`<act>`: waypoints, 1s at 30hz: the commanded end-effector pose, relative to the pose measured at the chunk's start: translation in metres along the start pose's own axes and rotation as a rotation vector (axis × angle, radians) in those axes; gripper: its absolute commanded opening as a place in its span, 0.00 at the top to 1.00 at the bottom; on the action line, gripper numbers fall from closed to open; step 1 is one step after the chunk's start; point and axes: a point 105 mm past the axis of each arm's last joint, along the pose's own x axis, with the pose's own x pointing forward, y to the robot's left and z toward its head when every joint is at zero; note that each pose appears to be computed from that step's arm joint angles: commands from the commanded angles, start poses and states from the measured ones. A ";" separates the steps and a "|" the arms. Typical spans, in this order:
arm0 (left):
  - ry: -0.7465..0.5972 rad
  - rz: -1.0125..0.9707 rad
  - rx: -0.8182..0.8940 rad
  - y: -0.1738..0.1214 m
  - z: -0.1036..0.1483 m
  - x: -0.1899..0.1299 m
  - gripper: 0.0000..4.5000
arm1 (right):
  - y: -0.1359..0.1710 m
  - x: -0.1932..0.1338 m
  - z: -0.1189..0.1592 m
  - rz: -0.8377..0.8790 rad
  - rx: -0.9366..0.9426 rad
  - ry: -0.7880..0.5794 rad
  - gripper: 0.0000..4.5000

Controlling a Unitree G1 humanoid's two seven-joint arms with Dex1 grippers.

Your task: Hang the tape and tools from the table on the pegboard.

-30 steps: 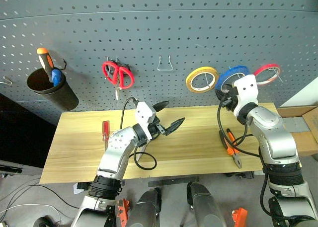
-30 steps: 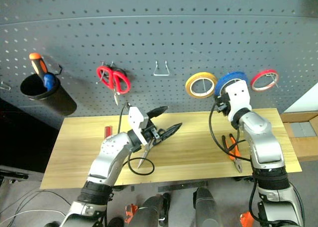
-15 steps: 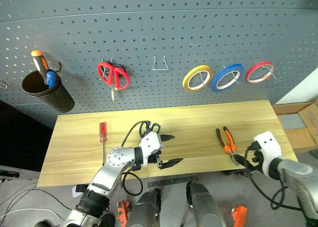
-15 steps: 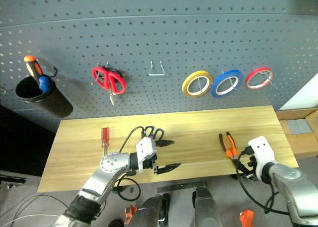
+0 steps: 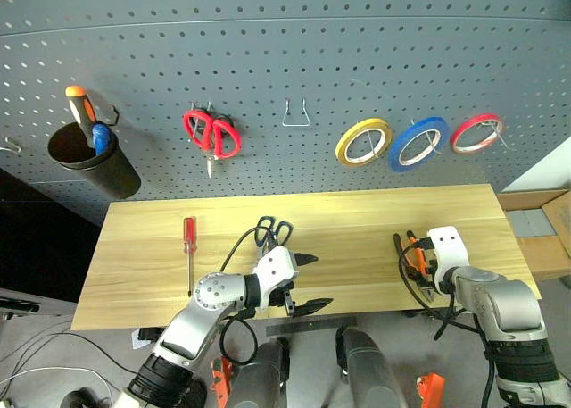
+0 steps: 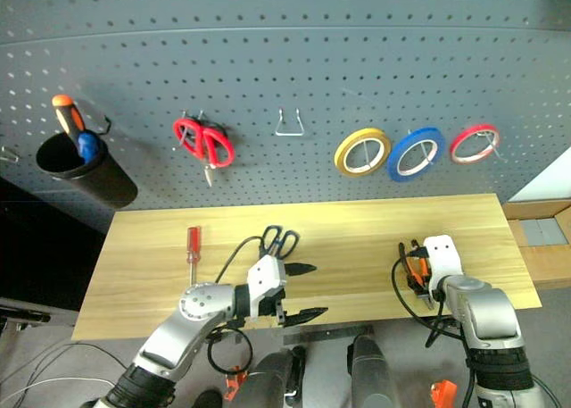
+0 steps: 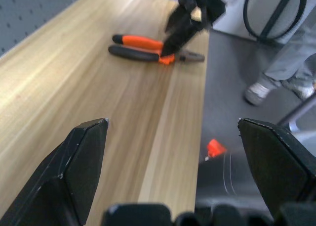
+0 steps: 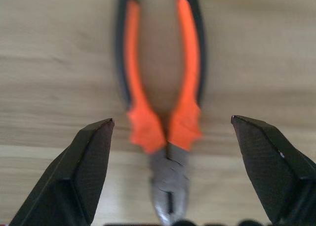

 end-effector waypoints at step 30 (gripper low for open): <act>-0.425 0.306 -0.085 0.076 0.105 -0.038 0.00 | 0.099 -0.133 0.082 0.810 -0.354 -0.632 0.53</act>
